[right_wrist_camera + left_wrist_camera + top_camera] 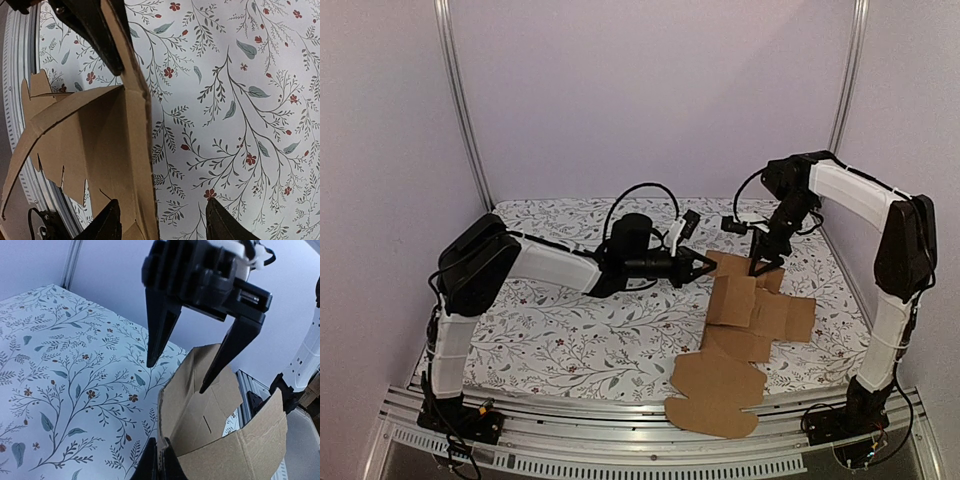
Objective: Fold the paper box
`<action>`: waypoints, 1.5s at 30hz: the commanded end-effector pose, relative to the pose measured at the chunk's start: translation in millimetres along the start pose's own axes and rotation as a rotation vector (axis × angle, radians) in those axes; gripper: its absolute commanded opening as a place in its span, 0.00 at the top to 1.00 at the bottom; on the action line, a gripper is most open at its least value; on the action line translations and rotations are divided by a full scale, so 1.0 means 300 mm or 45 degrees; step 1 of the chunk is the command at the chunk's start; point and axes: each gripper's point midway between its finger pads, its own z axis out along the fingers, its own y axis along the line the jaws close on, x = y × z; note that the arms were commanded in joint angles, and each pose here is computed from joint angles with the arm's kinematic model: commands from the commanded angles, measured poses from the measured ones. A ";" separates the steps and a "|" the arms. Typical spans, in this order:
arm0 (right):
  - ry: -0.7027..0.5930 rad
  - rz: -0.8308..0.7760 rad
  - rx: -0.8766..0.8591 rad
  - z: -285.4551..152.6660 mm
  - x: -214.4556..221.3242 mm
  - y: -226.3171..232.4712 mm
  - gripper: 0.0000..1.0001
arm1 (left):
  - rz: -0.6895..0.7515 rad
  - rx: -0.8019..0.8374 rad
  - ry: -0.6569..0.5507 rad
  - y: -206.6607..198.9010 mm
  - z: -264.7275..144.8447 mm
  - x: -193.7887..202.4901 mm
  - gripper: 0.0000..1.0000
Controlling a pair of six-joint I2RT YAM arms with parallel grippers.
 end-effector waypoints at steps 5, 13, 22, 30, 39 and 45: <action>0.219 0.167 -0.308 -0.034 0.109 0.171 0.75 | 0.080 0.002 -0.100 -0.020 -0.054 -0.104 0.97; 0.147 0.195 -0.157 -0.043 0.064 0.100 1.00 | 0.044 -0.369 -0.180 0.087 -0.156 -0.160 0.54; 0.048 0.414 0.071 -0.036 0.024 -0.006 1.00 | 0.203 -0.652 -0.101 -0.068 -0.247 -0.098 0.39; 0.057 0.501 0.082 -0.017 0.034 -0.018 1.00 | 0.307 -0.758 0.141 -0.129 -0.026 0.015 0.35; 0.037 0.495 0.070 -0.039 0.037 0.022 1.00 | 0.342 -1.024 0.303 -0.012 0.015 0.098 0.26; 0.035 0.447 0.106 -0.060 0.052 0.037 1.00 | 0.227 -1.175 0.266 0.110 -0.102 0.087 0.31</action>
